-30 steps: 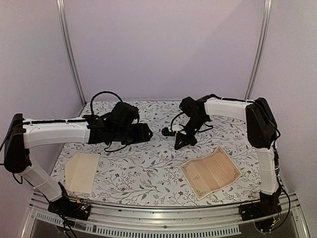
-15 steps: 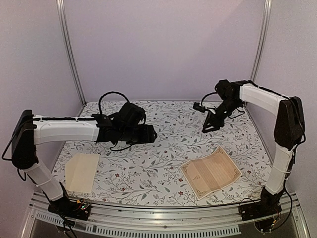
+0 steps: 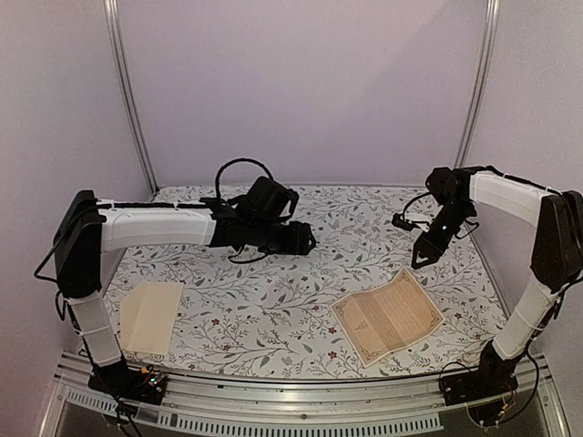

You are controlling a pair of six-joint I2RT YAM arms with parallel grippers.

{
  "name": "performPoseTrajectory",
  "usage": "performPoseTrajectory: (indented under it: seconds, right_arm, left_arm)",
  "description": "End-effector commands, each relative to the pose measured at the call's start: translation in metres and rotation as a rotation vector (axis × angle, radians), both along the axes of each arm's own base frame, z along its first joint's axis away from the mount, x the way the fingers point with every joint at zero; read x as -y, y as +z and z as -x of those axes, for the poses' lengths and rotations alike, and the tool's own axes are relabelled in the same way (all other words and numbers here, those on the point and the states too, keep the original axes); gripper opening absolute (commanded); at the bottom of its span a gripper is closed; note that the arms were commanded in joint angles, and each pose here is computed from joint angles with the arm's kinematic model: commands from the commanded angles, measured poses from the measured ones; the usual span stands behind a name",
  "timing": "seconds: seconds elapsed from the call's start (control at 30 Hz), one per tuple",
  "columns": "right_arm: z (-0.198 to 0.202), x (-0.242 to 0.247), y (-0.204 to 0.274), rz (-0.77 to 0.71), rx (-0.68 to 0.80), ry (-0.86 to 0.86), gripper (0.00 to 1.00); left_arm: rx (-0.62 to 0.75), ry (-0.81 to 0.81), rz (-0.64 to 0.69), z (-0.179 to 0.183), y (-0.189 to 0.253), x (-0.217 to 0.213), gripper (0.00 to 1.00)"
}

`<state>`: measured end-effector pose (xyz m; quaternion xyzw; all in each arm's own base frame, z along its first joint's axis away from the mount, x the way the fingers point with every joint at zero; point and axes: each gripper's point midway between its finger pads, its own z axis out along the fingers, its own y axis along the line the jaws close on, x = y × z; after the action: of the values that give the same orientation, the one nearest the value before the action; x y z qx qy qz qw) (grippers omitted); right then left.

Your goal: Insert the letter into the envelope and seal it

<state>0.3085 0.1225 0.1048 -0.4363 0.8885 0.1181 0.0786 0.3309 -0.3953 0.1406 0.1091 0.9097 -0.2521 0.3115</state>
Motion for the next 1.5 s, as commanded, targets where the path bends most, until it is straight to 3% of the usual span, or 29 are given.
performPoseTrajectory:
  seconds: [0.0,0.27,0.43,0.53,0.73,1.07,1.2,1.33,1.47]
  right_arm:
    - [0.006,0.003,-0.001,0.021,-0.021,-0.042,0.55]
    - [0.029,0.002,-0.035,0.029,-0.126,-0.066,0.60]
    - [0.042,0.005,-0.059,0.116,-0.145,-0.069,0.53]
    - [0.044,0.001,-0.065,0.115,-0.164,-0.084,0.40]
    - [0.051,-0.007,-0.060,0.100,-0.204,-0.111,0.00]
    - [0.051,-0.051,0.019,-0.032,-0.009,0.123,0.00]
    - [0.056,-0.078,0.067,-0.143,0.012,0.265,0.00]
    - [0.040,-0.090,0.100,-0.155,0.099,0.362,0.00]
    - [0.020,-0.101,0.119,-0.155,0.167,0.392,0.00]
  left_arm:
    - [0.019,-0.061,0.002,0.000,0.007,0.014,0.67]
    - [0.011,-0.046,-0.007,0.000,0.004,0.008,0.68]
    - [-0.004,-0.043,0.004,0.003,0.005,0.007,0.67]
    - [-0.013,-0.025,0.003,0.005,0.003,0.003,0.67]
    - [-0.020,-0.020,-0.005,0.008,0.000,-0.002,0.67]
    - [0.021,-0.156,0.017,0.015,0.018,0.012,0.68]
    - [-0.011,-0.301,0.074,0.035,0.032,0.028,0.68]
    - [-0.031,-0.466,0.182,0.071,0.055,0.038,0.68]
    - [0.054,-0.481,0.236,0.081,0.073,0.029,0.68]
